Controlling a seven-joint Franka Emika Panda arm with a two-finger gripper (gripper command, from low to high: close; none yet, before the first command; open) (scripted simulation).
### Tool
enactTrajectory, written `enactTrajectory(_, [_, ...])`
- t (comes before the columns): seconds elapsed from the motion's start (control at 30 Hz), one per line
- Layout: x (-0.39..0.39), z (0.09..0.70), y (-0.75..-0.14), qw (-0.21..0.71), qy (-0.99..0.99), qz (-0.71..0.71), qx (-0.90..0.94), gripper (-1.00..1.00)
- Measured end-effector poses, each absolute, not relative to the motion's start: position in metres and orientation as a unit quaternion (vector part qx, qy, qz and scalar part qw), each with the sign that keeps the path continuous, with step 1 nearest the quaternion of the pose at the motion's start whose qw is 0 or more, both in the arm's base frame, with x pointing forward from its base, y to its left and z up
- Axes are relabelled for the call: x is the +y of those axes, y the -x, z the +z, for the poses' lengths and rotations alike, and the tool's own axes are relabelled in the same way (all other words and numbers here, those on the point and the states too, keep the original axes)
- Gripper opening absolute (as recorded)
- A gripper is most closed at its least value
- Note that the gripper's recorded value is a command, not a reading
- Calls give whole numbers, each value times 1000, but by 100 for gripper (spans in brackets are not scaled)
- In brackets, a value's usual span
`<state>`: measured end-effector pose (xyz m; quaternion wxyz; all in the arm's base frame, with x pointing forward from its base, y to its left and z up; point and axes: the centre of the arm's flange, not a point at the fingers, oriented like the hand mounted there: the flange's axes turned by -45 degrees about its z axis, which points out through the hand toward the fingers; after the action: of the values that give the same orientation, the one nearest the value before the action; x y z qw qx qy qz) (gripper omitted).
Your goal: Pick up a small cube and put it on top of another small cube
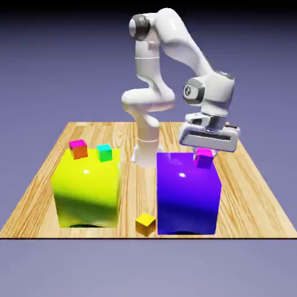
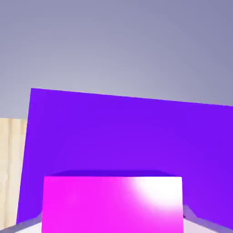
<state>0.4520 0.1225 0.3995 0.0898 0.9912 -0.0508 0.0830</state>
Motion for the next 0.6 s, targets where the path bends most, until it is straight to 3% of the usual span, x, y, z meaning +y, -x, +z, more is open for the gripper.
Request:
enactTrajectory(0.17, [-11, 430, -427, 75, -977, 78, -185, -100])
enactTrajectory(0.37, [-136, 455, -353, 35, -941, 79, -326, -100])
enactTrajectory(0.47, [-151, 465, -340, 28, -940, 82, -331, -100])
enactTrajectory(0.6, [-156, 410, -347, 28, -940, 83, -331, -100])
